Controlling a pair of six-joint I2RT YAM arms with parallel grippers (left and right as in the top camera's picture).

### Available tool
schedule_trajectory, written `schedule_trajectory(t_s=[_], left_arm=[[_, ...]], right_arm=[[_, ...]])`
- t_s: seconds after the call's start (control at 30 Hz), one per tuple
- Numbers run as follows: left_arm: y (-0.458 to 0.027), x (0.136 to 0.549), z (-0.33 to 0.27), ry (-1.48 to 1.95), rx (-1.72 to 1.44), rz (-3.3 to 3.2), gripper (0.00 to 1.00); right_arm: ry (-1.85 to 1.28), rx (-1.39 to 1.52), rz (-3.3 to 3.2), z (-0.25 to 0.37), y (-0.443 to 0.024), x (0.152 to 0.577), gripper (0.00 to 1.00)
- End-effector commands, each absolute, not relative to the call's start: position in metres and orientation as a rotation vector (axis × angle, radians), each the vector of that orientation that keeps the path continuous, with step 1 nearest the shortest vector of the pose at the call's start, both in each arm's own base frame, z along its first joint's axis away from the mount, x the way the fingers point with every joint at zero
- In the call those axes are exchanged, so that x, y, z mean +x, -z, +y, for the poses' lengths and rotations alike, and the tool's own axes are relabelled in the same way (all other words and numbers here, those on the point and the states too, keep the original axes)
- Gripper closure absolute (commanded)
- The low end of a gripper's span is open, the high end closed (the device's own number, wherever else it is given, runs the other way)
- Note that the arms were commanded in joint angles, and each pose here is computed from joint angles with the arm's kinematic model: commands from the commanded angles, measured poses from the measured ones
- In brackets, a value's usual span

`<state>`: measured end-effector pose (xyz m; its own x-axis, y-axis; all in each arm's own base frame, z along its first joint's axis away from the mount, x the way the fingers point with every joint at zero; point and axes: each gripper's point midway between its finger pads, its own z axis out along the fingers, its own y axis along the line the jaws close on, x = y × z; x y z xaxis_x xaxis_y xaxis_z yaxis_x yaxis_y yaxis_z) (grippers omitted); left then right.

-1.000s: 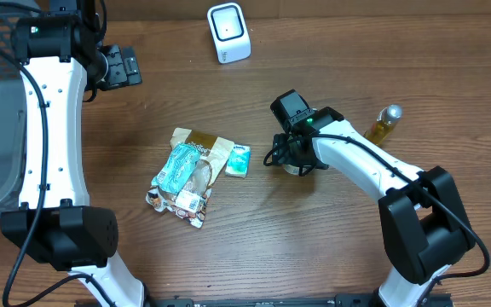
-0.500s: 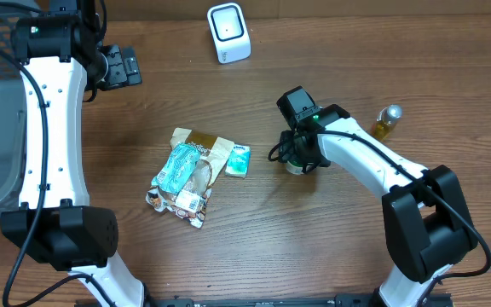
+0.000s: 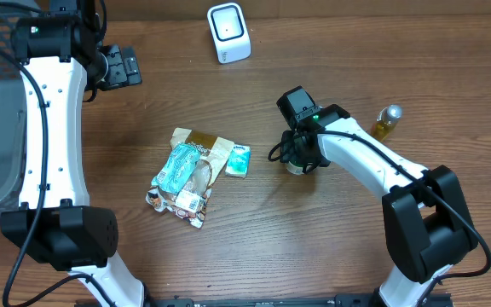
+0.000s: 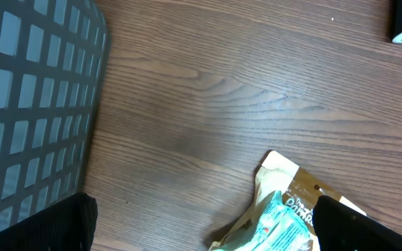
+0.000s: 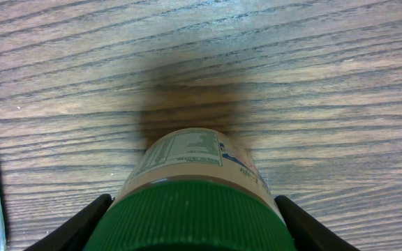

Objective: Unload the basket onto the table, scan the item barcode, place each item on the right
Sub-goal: 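Lift the green jar and tilt it sideways with the right gripper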

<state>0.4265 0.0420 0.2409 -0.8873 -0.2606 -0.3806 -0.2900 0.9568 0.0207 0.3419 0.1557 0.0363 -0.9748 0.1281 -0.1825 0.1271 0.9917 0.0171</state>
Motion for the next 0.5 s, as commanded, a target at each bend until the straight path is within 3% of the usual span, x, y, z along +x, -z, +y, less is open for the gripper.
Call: schedule_trajectory(t_s=[0.0, 0.13, 0.33, 0.47], left_arm=[[-0.252, 0.426, 0.044, -0.104, -0.415, 2.694, 0.00], [-0.252, 0.426, 0.044, -0.104, -0.415, 2.694, 0.00], [-0.252, 0.426, 0.044, -0.104, -0.415, 2.694, 0.00], [-0.252, 0.426, 0.044, -0.104, -0.415, 2.694, 0.00]], right_arm=[[-0.126, 0.213, 2.978, 0.165, -0.047, 0.345, 0.56], [-0.374, 0.250, 3.047, 0.183, -0.071, 0.342, 0.59], [-1.181, 0.285, 3.103, 0.237, -0.132, 0.320, 0.59], [-1.464, 0.296, 3.106, 0.253, -0.154, 0.303, 0.58]])
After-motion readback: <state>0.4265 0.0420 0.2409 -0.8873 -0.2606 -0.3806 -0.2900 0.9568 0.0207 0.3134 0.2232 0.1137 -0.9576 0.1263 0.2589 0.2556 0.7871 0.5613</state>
